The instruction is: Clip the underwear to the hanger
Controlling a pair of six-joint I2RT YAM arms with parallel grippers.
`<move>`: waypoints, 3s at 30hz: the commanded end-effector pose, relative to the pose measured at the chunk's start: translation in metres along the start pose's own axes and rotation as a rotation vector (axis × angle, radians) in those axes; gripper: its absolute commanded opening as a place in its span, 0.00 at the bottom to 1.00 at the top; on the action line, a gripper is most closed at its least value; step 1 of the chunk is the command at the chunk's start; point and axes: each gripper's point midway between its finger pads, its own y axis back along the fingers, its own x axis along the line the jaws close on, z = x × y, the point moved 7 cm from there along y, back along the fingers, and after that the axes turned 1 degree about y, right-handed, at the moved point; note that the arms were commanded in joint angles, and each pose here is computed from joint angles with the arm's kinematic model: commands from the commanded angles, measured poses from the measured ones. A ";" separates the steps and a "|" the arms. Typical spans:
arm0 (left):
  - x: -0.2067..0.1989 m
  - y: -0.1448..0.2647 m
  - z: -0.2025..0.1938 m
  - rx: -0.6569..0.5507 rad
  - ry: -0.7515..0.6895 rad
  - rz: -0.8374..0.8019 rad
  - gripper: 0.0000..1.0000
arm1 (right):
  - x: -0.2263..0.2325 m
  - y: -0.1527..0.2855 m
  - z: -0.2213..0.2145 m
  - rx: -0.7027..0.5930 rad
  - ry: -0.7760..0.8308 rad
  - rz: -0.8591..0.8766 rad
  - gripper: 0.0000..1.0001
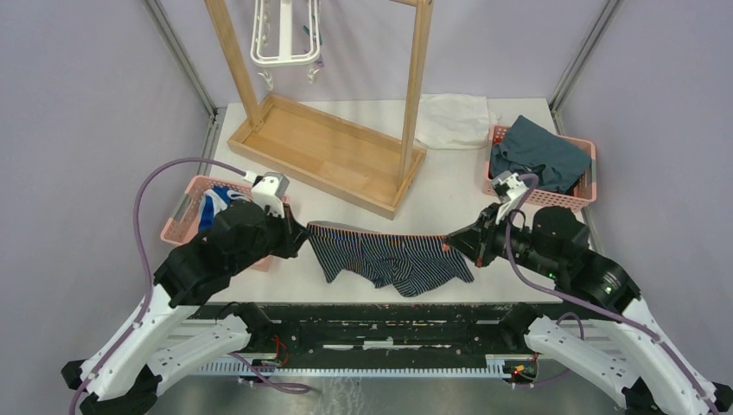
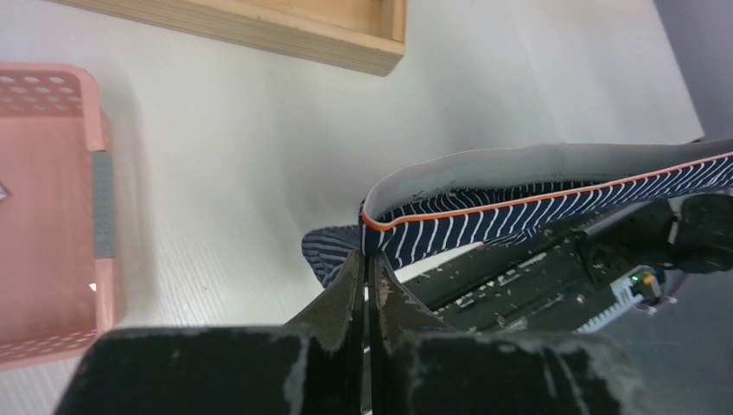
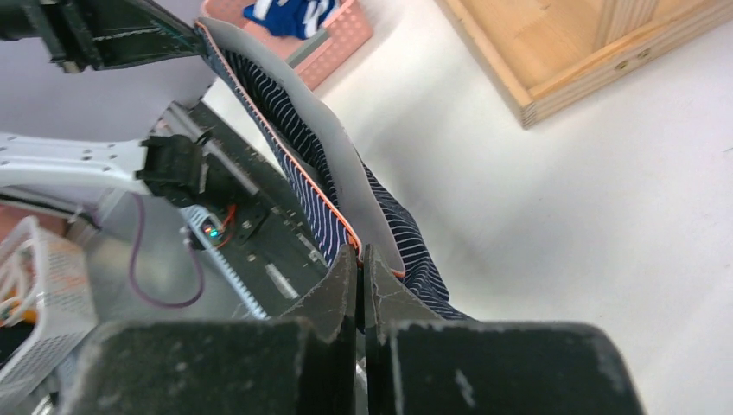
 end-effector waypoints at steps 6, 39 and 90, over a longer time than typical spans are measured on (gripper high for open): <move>-0.007 0.066 0.000 0.154 0.136 -0.034 0.03 | 0.028 0.073 -0.017 0.199 -0.148 0.086 0.00; 0.029 -0.218 -0.083 -0.013 -0.023 0.304 0.29 | -0.183 -0.151 -0.075 0.214 -0.097 -0.597 0.31; 0.051 -0.237 -0.121 0.182 0.077 0.042 0.25 | -0.201 -0.125 -0.133 0.417 -0.422 -0.625 0.42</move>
